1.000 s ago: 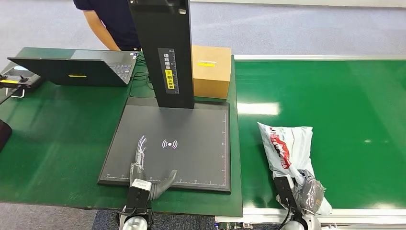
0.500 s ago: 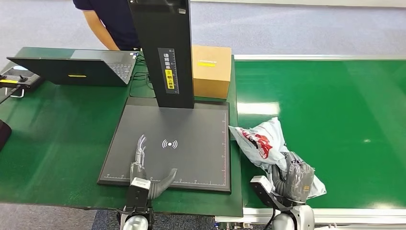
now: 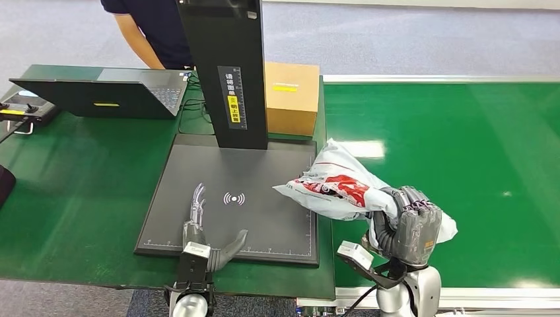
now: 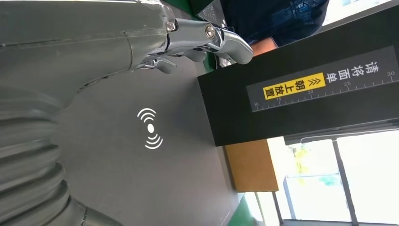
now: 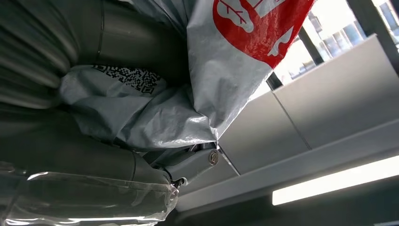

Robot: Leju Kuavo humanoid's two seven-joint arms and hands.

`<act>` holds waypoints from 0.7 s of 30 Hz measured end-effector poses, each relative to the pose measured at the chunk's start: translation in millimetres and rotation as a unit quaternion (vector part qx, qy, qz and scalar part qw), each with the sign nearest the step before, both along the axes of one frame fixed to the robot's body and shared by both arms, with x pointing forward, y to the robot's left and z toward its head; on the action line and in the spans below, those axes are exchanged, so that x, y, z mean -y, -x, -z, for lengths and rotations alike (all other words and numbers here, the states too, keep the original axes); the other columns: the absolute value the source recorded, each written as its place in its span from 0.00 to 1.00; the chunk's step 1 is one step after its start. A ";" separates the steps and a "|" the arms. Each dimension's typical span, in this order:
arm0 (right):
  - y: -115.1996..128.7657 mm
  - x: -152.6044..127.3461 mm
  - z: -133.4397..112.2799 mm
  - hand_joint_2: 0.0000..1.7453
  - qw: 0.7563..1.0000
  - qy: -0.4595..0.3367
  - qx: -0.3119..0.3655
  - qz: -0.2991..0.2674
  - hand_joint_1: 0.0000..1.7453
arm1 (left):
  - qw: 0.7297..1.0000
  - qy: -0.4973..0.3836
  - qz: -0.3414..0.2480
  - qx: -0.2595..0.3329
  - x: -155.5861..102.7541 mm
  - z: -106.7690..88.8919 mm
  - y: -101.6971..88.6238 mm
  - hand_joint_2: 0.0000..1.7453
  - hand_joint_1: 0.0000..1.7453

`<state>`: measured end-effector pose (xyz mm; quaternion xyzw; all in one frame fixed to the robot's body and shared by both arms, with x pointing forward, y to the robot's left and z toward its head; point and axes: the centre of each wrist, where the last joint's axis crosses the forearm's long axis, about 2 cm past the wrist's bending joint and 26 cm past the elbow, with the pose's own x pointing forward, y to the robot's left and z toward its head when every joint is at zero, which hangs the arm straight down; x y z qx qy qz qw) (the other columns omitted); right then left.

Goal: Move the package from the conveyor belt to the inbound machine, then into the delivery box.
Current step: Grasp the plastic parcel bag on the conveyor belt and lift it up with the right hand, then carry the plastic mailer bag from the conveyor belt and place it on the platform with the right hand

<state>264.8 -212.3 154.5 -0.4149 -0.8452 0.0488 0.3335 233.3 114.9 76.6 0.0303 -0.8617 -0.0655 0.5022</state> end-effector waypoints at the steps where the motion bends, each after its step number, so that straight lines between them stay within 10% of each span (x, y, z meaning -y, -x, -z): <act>1: -0.2 -0.5 0.0 1.00 1.000 0.000 0.000 -0.001 0.98 | 1.000 0.000 0.000 0.000 0.0 -0.1 -0.1 1.00 0.00; 8: -2.5 -9.6 0.5 1.00 1.000 -0.005 -0.005 -0.020 0.99 | 1.000 0.001 0.001 0.001 0.7 -0.8 -0.9 1.00 0.00; 21: -26.5 -101.4 1.7 1.00 0.963 0.062 -0.061 -0.257 0.97 | 1.000 0.003 0.008 0.005 3.9 -2.8 -6.3 1.00 0.00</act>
